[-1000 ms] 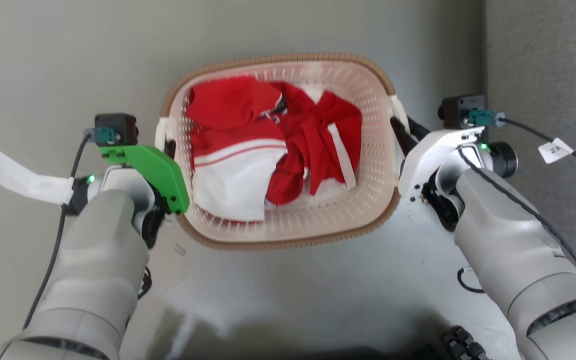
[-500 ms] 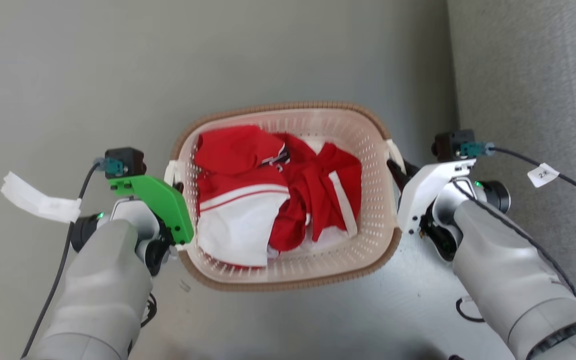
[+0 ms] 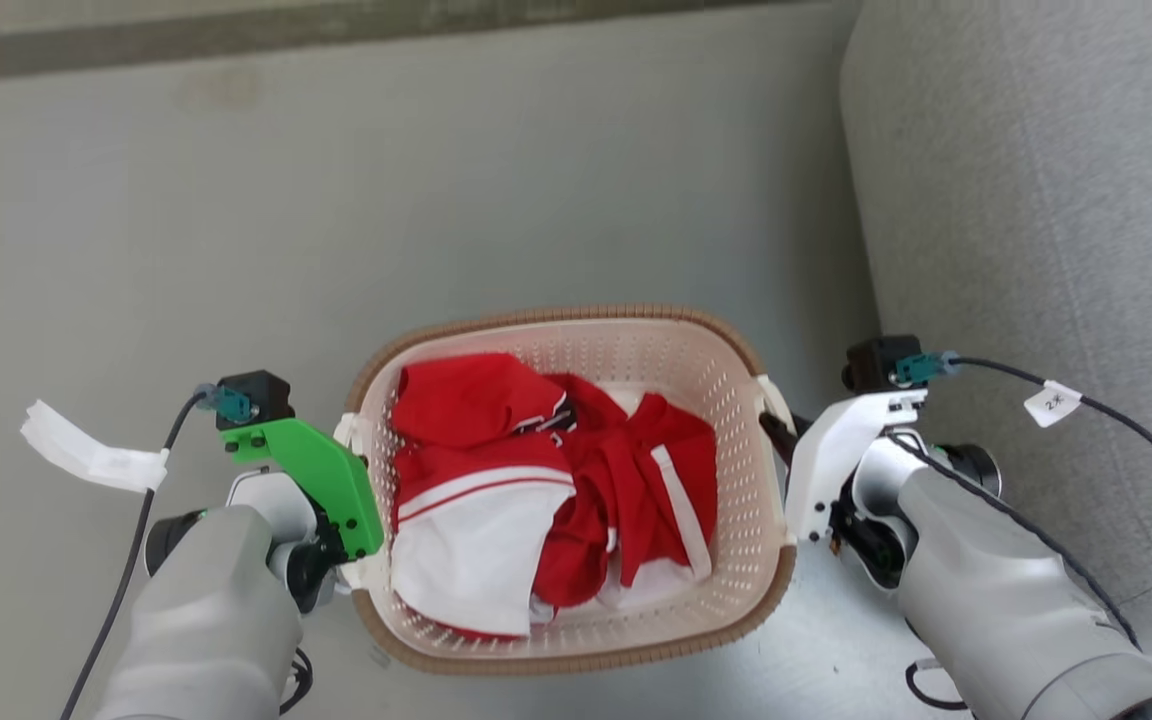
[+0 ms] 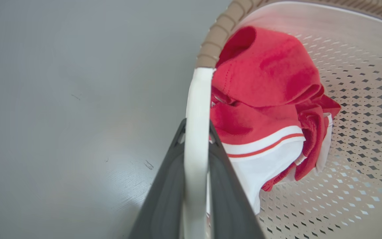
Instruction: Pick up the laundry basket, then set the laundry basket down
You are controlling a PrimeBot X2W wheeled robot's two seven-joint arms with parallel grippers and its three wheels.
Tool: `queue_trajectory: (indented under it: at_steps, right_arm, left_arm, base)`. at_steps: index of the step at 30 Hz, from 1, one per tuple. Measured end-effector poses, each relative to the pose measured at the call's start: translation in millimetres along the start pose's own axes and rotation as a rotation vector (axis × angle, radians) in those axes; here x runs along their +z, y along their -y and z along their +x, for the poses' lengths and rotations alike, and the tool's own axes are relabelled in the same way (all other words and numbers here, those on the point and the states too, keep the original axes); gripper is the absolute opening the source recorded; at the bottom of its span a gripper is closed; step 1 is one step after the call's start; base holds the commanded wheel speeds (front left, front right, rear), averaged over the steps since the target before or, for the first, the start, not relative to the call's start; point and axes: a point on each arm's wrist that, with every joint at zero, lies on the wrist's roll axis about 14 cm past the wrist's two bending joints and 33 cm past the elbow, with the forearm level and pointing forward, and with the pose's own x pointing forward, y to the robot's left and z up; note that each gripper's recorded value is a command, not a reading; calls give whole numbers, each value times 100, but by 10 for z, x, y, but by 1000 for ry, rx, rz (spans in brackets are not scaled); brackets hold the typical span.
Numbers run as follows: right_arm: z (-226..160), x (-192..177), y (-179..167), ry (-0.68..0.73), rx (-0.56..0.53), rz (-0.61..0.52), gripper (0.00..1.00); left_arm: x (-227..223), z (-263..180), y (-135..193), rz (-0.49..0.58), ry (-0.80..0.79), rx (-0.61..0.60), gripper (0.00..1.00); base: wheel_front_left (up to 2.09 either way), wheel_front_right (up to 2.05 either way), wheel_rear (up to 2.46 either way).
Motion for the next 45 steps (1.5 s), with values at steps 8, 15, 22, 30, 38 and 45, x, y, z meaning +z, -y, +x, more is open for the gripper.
queue_trajectory:
  at_steps: [8, 15, 22, 30, 38, 45]
  right_arm:
    - [-207, 44, -83, 12, 10, 11, 0]
    - [-379, -46, -149, 2, 16, 27, 0]
    - [-534, -134, -198, -6, 18, 41, 0]
    - [-684, -264, -222, -24, 13, 65, 0]
    - [-787, -289, -230, -16, 11, 84, 0]
    - [-798, -288, -232, -14, 13, 94, 0]
  left_arm:
    - [32, -193, 98, 21, 7, -7, 0]
    - [-77, -352, 132, 22, -2, -3, 0]
    - [-175, -500, 172, 15, -4, -5, 0]
    - [-302, -635, 216, 22, -23, -8, 0]
    - [-313, -711, 281, 37, -21, -15, 0]
    - [-313, -713, 289, 40, -22, -16, 0]
  base:
    - [0, 0, 0]
    - [0, 0, 0]
    - [0, 0, 0]
    - [0, 0, 0]
    - [0, 0, 0]
    - [0, 0, 0]
